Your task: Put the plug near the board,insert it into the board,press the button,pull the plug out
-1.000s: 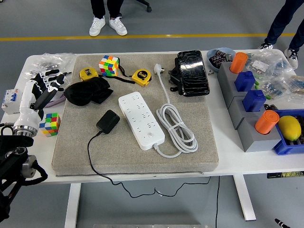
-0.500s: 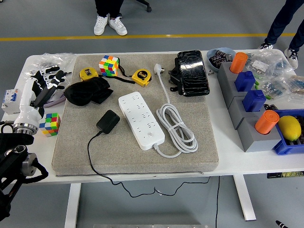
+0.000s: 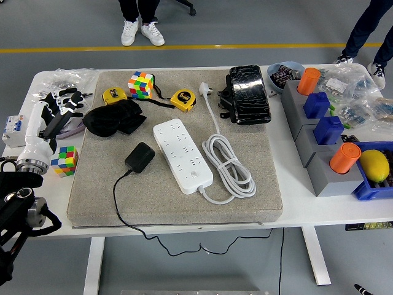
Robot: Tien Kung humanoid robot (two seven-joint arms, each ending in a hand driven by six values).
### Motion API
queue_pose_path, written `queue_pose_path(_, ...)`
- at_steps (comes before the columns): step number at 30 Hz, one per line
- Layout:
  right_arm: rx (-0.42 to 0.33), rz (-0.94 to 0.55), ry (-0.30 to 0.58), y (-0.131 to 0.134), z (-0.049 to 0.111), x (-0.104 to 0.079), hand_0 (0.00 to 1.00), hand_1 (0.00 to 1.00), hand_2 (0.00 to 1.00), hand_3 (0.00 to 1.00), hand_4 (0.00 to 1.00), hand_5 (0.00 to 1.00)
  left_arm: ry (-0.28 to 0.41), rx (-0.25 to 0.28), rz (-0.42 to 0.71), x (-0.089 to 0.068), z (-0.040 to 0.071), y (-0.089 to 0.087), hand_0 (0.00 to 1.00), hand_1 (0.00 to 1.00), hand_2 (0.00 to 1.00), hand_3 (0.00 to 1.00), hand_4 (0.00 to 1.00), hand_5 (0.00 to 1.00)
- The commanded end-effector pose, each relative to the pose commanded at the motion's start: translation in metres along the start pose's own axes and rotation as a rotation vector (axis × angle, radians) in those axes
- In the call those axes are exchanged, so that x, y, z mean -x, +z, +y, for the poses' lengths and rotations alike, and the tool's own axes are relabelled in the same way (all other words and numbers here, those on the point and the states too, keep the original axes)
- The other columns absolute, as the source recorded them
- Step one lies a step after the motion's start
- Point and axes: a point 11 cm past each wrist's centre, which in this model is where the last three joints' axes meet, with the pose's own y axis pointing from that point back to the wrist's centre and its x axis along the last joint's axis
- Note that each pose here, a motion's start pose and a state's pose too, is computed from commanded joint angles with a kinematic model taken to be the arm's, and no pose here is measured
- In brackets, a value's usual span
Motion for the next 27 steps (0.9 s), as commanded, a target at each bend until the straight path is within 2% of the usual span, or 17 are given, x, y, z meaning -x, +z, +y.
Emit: queue_pose_path(27,-0.001,-0.007,-0.003,-0.0039,-0.0003,0.0013,0.569,0.641,0.618,0.546,0.945,0.517,-0.001,0.008,0.016,0.0015,-0.0029,0.0061,0.442,0.573,0.578,0.651,0.886,0.558)
